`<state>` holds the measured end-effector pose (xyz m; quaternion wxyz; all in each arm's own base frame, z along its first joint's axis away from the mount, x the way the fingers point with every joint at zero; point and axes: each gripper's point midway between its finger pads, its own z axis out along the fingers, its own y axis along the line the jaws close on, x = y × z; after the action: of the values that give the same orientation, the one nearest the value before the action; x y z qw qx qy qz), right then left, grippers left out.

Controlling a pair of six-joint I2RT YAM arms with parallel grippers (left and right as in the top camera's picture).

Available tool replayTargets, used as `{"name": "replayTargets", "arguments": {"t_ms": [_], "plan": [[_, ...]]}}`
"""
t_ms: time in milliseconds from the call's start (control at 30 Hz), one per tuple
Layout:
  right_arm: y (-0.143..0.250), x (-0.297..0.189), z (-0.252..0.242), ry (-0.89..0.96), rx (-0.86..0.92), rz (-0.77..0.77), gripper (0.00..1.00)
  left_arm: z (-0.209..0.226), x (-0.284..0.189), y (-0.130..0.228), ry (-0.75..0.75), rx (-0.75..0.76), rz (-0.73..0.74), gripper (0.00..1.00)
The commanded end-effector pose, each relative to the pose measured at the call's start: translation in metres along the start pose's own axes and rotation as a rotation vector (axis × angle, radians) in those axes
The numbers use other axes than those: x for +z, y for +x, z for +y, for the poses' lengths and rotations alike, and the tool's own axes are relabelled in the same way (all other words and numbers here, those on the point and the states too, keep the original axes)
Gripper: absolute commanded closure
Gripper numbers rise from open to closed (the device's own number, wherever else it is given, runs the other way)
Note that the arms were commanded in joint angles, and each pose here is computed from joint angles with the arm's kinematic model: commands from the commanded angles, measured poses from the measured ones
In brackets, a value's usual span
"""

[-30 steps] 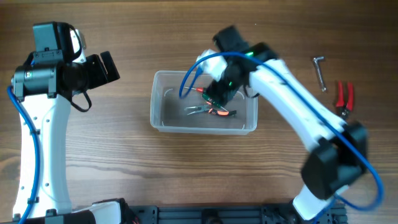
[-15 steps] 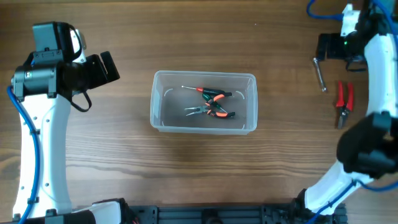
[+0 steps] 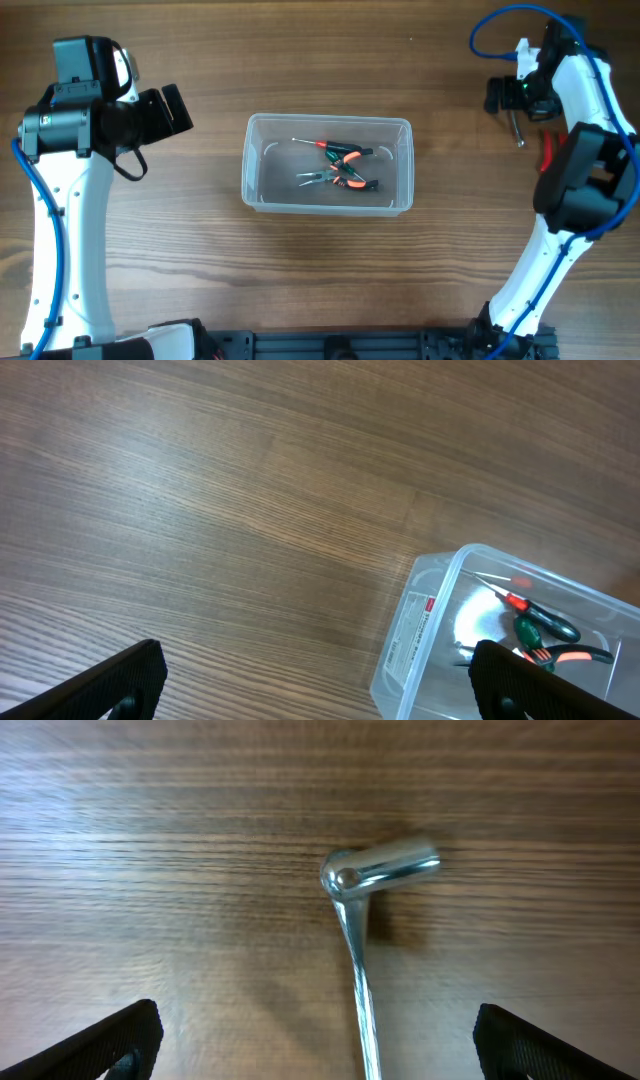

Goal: Pack container
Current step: 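Grasp the silver socket wrench with the right gripper, then drop the socket wrench into the container with the right gripper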

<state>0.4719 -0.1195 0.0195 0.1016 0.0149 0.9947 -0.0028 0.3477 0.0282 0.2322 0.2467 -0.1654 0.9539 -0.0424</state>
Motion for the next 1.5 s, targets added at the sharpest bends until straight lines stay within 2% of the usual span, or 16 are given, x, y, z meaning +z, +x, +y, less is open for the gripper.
{"name": "replayTargets", "arguments": {"t_ms": [0,100,167,267,433,500,567,633,800,933,1033,1100,1167,1300,1367,1467], "plan": [[0.017,0.037,0.002,-0.031,-0.001,0.08,0.0,-0.001,0.0,-0.001,0.012,-0.012,0.001,0.0],[0.021,0.045,0.003,-0.035,0.003,0.097,0.0,-0.006,0.0,0.0,0.036,-0.012,0.008,0.0],[0.02,0.046,0.003,-0.034,0.004,0.092,0.07,-0.006,0.0,0.0,0.036,-0.012,0.008,0.0],[0.02,0.045,0.003,-0.034,0.006,0.093,0.42,-0.006,0.0,0.0,0.036,-0.012,0.008,0.0],[0.02,0.045,0.003,-0.034,0.006,0.092,0.63,-0.006,0.0,0.0,0.036,-0.012,0.008,0.0],[0.02,0.046,0.003,-0.033,0.006,0.091,0.83,-0.006,0.0,0.0,0.036,-0.012,0.008,0.0],[0.019,0.045,0.003,-0.033,0.005,0.09,0.84,-0.006,0.0,0.0,0.036,-0.012,0.009,0.0],[0.019,0.046,0.002,-0.033,0.005,0.088,0.95,-0.006,0.0,0.0,0.036,-0.012,0.009,0.0],[0.012,0.025,0.013,-0.078,0.001,0.058,0.96,-0.006,0.0,0.0,0.036,-0.011,0.008,0.0],[-0.029,-0.088,0.056,-0.113,-0.143,-0.187,0.96,-0.006,0.0,0.0,0.036,-0.011,0.007,0.0],[-0.035,-0.2,0.146,-0.135,-0.52,-0.424,0.96,-0.006,0.0,0.0,0.036,-0.011,0.007,0.0],[-0.007,-0.236,0.226,-0.156,-0.893,-0.482,0.96,-0.006,0.0,-0.001,0.037,-0.011,0.003,0.0],[0.036,-0.228,0.289,-0.218,-1.2,-0.415,0.96,-0.006,0.0,-0.002,0.037,-0.01,0.001,0.0],[0.108,-0.174,0.355,-0.336,-1.537,-0.258,0.96,-0.006,0.0,-0.002,0.037,-0.01,0.0,0.0],[0.13,-0.137,0.37,-0.39,-1.579,-0.169,0.95,-0.006,0.0,-0.002,0.037,-0.011,0.0,0.0],[0.142,-0.1,0.376,-0.429,-1.584,-0.077,0.85,-0.006,0.0,-0.001,0.037,-0.011,0.005,0.0]]}}
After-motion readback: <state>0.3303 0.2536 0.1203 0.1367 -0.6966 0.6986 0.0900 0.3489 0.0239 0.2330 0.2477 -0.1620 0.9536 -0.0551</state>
